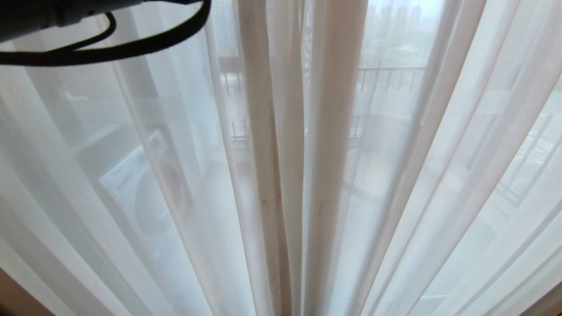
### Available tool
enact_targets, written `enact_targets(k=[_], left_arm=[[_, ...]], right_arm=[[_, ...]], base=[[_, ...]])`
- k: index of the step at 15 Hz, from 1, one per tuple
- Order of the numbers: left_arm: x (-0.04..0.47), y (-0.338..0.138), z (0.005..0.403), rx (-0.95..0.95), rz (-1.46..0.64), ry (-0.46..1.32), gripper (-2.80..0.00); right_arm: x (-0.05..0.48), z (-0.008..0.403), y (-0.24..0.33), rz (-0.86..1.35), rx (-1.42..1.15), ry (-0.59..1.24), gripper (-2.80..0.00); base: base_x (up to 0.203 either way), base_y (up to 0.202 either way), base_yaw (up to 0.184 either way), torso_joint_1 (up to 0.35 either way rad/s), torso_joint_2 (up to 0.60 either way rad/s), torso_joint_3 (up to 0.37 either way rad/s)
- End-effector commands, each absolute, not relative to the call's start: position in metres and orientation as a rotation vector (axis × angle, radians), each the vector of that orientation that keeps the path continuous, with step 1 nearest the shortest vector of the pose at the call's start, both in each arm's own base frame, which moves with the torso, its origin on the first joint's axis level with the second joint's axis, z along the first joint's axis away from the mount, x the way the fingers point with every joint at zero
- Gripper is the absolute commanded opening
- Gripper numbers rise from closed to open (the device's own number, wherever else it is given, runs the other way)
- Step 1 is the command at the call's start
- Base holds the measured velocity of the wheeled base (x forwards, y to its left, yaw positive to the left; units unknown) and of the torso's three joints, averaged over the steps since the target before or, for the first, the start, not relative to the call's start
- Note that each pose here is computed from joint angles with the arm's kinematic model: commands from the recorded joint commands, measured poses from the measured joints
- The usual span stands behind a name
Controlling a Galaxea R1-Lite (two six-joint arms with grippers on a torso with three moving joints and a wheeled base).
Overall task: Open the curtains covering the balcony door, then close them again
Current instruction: Pull the inner curtains open on both sides
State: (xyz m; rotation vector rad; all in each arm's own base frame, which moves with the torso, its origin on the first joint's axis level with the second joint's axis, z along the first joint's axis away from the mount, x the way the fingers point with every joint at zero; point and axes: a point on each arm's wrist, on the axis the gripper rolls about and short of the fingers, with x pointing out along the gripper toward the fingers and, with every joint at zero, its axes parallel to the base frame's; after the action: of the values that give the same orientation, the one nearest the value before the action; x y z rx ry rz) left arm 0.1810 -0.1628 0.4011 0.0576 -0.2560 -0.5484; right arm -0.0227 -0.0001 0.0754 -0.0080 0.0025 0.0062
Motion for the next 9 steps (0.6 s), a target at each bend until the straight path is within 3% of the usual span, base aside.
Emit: enact_targets(k=[1, 9], left_arm=[[0.193, -0.184, 0.397, 0.057, -0.563, -0.25, 0.0], [0.221, -0.215, 0.379, 0.084, -0.395, -0.26, 0.0]], right_arm=[[-0.023, 0.076, 0.0, 0.008, -0.008, 0.002, -2.8], [-0.023, 0.075, 0.0, 0.008, -0.009, 0.003, -2.8]], base=[[0.0, 0.0, 0.0, 0.0, 0.0, 0.0], [0.0, 0.0, 0.0, 0.0, 0.0, 0.0]])
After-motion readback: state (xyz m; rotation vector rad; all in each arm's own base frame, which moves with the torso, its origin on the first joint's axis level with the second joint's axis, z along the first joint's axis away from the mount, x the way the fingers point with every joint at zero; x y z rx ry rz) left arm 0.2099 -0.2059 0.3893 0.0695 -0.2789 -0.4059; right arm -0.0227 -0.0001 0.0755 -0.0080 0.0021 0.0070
